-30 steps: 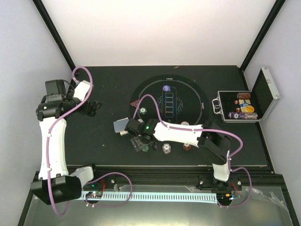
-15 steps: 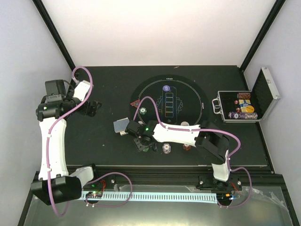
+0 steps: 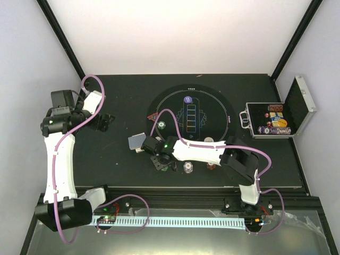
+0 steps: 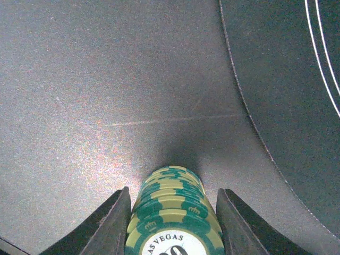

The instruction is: Distribute texas hold em gaming equipment

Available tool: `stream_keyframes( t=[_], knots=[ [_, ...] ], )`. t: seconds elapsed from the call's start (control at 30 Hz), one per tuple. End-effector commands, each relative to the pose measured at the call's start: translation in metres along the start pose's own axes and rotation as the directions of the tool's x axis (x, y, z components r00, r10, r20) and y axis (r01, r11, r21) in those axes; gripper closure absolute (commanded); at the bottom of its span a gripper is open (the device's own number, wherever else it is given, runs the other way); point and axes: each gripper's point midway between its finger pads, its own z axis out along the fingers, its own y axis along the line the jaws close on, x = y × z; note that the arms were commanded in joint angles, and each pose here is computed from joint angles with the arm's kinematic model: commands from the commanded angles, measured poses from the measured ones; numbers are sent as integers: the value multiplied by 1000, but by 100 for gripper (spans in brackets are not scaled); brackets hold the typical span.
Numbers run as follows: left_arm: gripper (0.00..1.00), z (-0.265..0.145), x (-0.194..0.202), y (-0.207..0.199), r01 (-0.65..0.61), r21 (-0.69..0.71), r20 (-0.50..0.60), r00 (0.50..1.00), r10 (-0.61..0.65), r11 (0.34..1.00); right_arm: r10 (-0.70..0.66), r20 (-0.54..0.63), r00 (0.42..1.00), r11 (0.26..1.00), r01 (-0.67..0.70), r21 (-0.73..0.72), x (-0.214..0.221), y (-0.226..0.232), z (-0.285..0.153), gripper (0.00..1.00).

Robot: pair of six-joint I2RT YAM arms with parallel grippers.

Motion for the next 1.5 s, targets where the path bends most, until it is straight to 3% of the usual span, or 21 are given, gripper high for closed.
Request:
stream_keyframes(
  t=[0.0, 0.2, 0.43, 0.6, 0.77, 1.07, 1.3, 1.47],
  knots=[
    [1, -12, -14, 3, -31, -29, 48, 998, 32, 999, 0, 17, 1000, 1000, 0, 7, -3, -1, -11, 73],
    [1, -12, -13, 3, -30, -30, 46, 998, 31, 999, 8, 48, 999, 1000, -8, 10, -15, -5, -30, 80],
    [1, -14, -14, 2, -33, -30, 47, 998, 35, 999, 58, 100, 993, 998, -61, 24, -42, -38, -58, 81],
    [1, -13, -13, 3, -33, -29, 44, 998, 35, 999, 109, 140, 984, 991, -118, 58, -74, -86, -74, 81],
    [1, -11, -13, 4, -26, -27, 40, 999, 27, 999, 221, 186, 957, 963, -244, 112, -119, -170, -76, 81],
    [1, -2, -11, 6, -16, -7, 26, 1000, 16, 1000, 374, 205, 905, 895, -410, 175, -180, -289, -27, 82],
    [1, 7, -9, 9, 10, 9, 10, 1000, -10, 1000, 414, 135, 900, 884, -433, 176, -188, -316, 38, 82],
    [1, 8, -8, 11, 5, 1, 6, 1000, -5, 1000, 431, 129, 893, 878, -448, 167, -191, -325, 60, 82]
  ],
)
